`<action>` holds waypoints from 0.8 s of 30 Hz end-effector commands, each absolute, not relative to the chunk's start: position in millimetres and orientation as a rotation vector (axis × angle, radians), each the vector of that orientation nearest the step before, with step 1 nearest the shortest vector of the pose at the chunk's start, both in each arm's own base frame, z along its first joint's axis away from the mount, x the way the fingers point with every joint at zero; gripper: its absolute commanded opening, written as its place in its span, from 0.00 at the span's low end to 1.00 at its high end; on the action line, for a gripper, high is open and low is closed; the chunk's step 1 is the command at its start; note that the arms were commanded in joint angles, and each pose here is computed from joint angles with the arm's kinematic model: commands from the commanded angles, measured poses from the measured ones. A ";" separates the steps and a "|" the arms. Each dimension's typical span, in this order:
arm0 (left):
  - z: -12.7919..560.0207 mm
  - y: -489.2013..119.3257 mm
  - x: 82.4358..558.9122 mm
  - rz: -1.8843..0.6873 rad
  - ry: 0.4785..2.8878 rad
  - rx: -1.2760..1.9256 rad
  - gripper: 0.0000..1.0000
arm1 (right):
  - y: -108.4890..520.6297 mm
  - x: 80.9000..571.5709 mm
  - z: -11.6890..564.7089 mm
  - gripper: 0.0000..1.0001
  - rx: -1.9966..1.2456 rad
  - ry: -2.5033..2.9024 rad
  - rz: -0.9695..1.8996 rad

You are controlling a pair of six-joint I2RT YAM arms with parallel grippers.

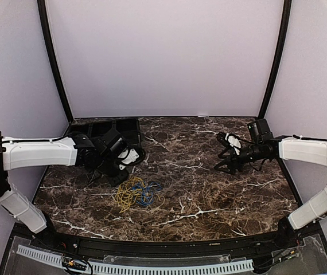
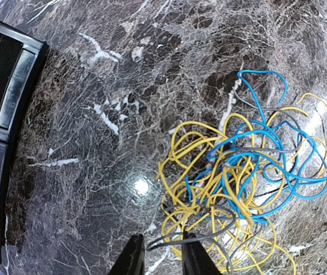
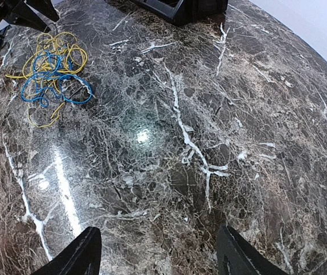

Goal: Untangle the cables

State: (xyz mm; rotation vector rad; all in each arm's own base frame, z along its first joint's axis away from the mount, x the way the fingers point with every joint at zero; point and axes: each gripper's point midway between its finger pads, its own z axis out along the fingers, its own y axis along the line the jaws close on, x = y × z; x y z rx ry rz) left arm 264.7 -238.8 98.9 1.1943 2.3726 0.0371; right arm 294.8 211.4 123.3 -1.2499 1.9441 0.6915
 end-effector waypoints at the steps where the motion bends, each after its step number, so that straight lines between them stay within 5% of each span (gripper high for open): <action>1: 98.4 -248.7 257.1 -0.054 2.336 1.245 0.22 | 215.3 297.1 127.8 0.70 -1.262 1.923 0.684; 9: 101.8 -250.4 260.3 -0.056 2.312 1.232 0.00 | 217.9 295.3 129.2 0.70 -1.267 1.914 0.705; 24: 204.7 -313.8 244.1 -0.623 2.045 1.077 0.00 | 325.8 268.8 221.6 0.71 -1.468 1.675 0.850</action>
